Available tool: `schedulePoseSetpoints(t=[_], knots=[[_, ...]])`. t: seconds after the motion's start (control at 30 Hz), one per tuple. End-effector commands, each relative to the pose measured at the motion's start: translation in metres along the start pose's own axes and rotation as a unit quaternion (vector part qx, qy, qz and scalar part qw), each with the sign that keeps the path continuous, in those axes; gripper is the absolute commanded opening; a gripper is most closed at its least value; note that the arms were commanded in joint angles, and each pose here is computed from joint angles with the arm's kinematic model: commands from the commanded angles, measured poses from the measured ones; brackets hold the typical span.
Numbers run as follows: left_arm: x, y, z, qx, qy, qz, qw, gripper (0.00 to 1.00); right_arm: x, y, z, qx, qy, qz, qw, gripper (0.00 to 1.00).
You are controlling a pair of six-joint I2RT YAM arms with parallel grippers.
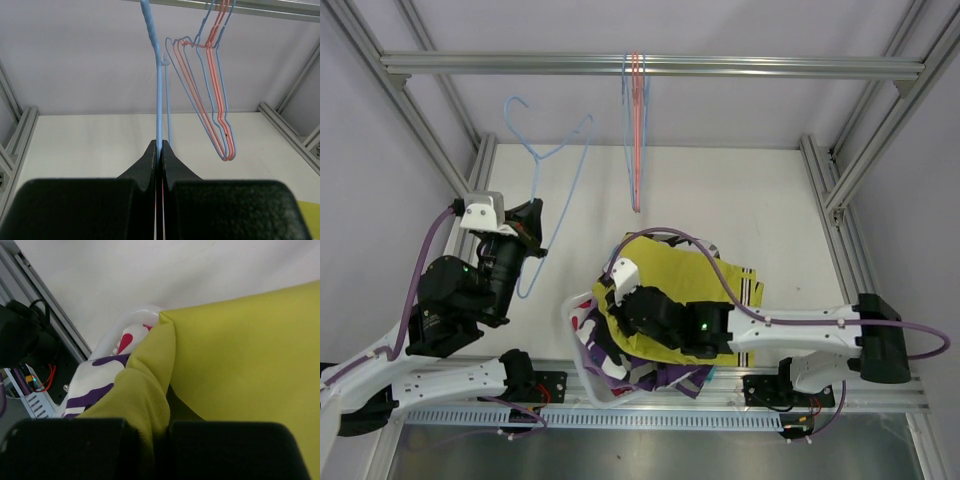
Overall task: Remove the trousers from the hanger
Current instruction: Place the trousers in the bin.
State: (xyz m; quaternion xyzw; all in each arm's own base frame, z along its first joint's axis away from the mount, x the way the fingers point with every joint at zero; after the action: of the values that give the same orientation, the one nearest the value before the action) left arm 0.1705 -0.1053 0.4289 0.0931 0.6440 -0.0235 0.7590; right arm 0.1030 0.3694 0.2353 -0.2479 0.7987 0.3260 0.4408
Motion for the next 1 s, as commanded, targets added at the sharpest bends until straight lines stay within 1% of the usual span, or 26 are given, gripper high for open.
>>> schedulePoseSetpoints(t=[0.0,0.03,0.07,0.1,0.13,0.17,0.2,0.23,0.33,0.4,0.43,0.57,0.7,0.77,0.83,0.97], knots=[[-0.003,-0.002,0.001,0.002,-0.007,-0.022,1.0,0.01,0.009,0.031,0.019,-0.059,-0.024,0.079,0.995,0.0],[-0.001,-0.003,0.001,0.003,-0.006,-0.019,1.0,0.01,0.025,0.032,0.025,-0.055,-0.01,0.077,0.995,0.0],[-0.001,-0.003,0.002,0.004,-0.005,-0.017,1.0,0.01,0.032,0.036,0.028,-0.059,-0.011,0.089,0.994,0.0],[0.0,-0.004,0.002,0.004,-0.004,-0.015,1.0,0.01,0.051,0.032,0.033,-0.052,0.004,0.085,0.995,0.02],[-0.001,-0.004,0.002,0.005,-0.005,-0.015,1.0,0.01,0.061,0.036,0.032,-0.055,0.008,0.084,0.995,0.15],[0.0,-0.005,0.002,0.005,-0.004,-0.013,1.0,0.01,0.065,0.04,0.033,-0.059,0.006,0.095,0.994,0.24],[0.0,-0.006,0.003,0.007,-0.003,-0.013,1.0,0.01,0.073,0.041,0.034,-0.059,0.01,0.095,0.994,0.29],[0.002,-0.008,0.003,0.01,-0.001,-0.01,1.0,0.0,0.083,0.043,0.034,-0.059,0.019,0.092,0.994,0.39],[0.004,-0.012,0.005,0.012,0.003,-0.004,1.0,0.01,0.09,0.057,0.028,-0.065,0.028,0.083,0.994,0.53],[0.005,-0.014,0.006,0.016,0.005,-0.001,1.0,0.01,0.092,0.064,0.023,-0.067,0.031,0.071,0.995,0.58],[0.005,-0.015,0.006,0.017,0.007,0.001,1.0,0.01,0.089,0.068,0.02,-0.068,0.03,0.067,0.995,0.64],[0.006,-0.016,0.006,0.019,0.008,0.001,1.0,0.01,0.081,0.084,0.007,-0.078,0.025,0.054,0.995,0.68],[0.009,-0.018,0.006,0.022,0.01,0.002,1.0,0.01,0.068,0.092,-0.007,-0.087,0.015,0.051,0.995,0.69],[0.008,-0.02,0.007,0.024,0.011,0.002,1.0,0.01,0.065,0.093,-0.013,-0.095,0.009,0.058,0.994,0.66],[0.009,-0.021,0.007,0.025,0.012,0.004,1.0,0.01,0.06,0.095,-0.017,-0.106,0.002,0.067,0.992,0.62],[0.008,-0.02,0.006,0.029,0.01,-0.002,1.0,0.01,0.061,0.097,-0.014,-0.106,-0.003,0.068,0.992,0.55]])
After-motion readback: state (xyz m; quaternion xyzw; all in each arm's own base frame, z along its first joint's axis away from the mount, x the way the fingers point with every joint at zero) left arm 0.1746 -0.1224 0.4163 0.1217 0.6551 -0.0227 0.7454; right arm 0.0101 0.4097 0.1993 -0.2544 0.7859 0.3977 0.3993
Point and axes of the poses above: each gripper's point midway between its finger pads, its own z axis out along the fingers, its own y axis along the line the jaws close on, x = y × z, the point moved 4 cm from there along -z, back along the fingers, and after that the axes turned 14 degrees about z, right-handed, at the moved point
